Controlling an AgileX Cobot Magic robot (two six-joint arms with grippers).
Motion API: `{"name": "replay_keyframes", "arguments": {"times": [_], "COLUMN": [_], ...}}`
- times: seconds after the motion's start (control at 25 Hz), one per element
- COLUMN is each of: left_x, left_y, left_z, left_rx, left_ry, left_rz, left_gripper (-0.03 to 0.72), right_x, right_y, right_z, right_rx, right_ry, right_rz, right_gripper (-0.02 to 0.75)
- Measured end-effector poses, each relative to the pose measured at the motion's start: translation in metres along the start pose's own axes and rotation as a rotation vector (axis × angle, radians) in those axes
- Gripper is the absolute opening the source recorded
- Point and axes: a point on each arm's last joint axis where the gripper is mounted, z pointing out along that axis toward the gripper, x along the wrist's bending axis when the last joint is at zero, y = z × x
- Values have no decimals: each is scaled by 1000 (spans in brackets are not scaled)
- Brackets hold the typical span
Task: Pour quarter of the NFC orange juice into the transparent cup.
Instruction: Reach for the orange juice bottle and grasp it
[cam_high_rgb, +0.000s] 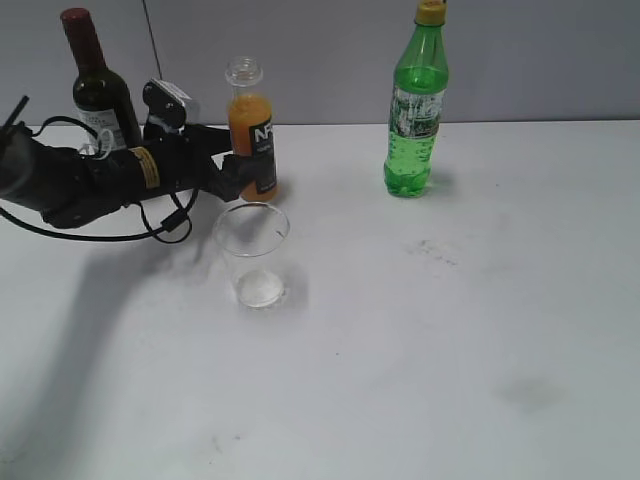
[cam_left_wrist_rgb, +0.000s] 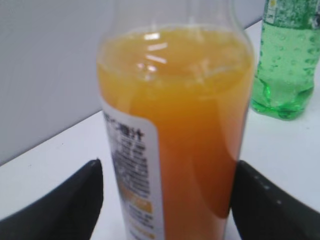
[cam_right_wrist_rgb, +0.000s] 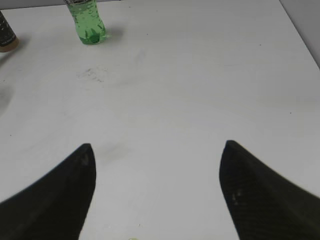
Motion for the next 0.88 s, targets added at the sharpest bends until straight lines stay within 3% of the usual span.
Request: {"name": "replay_keyframes", "arguments": {"times": [0.64,0.88], "left_x": [2,4], "left_y": [1,4], "left_z": [1,5], "left_rx": [-6,11], "left_ry": [31,48], "left_rz": [-27,-19], "left_gripper": [625,555], "right_x": [0,0], "right_y": [0,0], "right_z": [0,0], "right_rx": [0,0], "right_ry": [0,0], "right_rz": [0,0], "right_gripper": [590,590]}}
